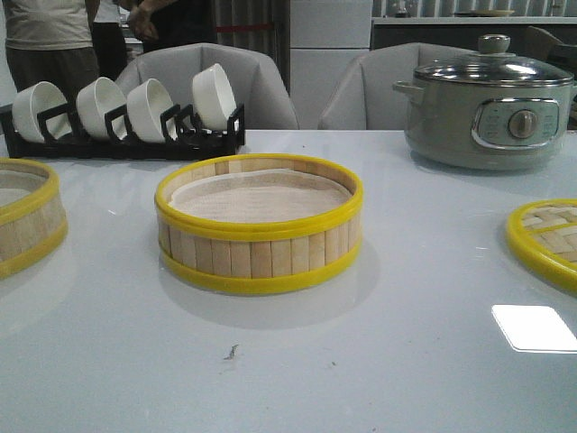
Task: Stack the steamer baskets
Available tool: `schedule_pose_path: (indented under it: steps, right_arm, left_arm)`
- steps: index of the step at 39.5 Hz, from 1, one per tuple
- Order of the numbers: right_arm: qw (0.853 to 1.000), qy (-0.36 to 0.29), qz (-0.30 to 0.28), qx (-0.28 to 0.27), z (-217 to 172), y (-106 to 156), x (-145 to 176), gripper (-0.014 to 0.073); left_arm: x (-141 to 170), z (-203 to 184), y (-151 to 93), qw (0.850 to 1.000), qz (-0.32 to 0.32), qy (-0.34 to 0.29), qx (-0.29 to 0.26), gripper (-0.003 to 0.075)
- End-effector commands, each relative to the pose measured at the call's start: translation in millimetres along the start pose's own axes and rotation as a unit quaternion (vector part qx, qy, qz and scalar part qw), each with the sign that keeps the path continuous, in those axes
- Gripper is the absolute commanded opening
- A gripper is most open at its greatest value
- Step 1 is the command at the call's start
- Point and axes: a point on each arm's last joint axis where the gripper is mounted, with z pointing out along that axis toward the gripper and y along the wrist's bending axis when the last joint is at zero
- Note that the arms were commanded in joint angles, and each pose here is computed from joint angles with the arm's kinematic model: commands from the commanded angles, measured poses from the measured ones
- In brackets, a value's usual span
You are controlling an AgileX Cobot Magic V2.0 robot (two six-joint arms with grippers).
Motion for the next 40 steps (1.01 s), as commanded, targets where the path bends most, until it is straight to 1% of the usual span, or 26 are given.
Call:
schedule_pose_path:
  steps: [1, 4, 9, 15, 22, 27, 40]
  right_arm:
    - [1.000, -0.021, -0.004, -0.001, 10.2, 3.0, -28.3, 0.0070]
    - [1.000, 0.000, -0.004, 0.001, 19.1, 3.3, -31.4, 0.0070]
    - [1.000, 0.010, 0.001, 0.000, 26.7, 3.6, -30.4, 0.0070]
    - [1.000, -0.003, 0.001, -0.001, 25.9, 3.9, -32.8, 0.0070]
    - [1.000, -0.018, 0.009, -0.006, 25.8, 4.7, -35.6, 0.0070]
    - [0.999, -0.009, 0.036, -0.017, 25.8, 6.6, -34.1, 0.0068]
    - [0.999, -0.003, 0.036, -0.016, 26.1, 6.6, -32.9, 0.0069]
  left_arm:
    - [-12.8, -7.6, 0.2, 0.999, -0.001, -0.045, 0.004, 0.0087]
    - [-12.2, -7.3, 0.0, 0.999, -0.003, -0.041, 0.005, 0.0087]
    - [-11.4, -5.7, -0.2, 0.999, -0.003, -0.036, 0.004, 0.0087]
    - [-8.2, -3.2, -0.5, 1.000, -0.004, -0.017, 0.005, 0.0087]
    - [-7.2, -3.2, -1.5, 1.000, -0.012, -0.011, 0.010, 0.0087]
    - [-6.8, -3.2, -2.3, 1.000, -0.018, -0.009, 0.015, 0.0087]
    - [-5.9, -3.2, -3.1, 1.000, -0.023, -0.003, 0.019, 0.0087]
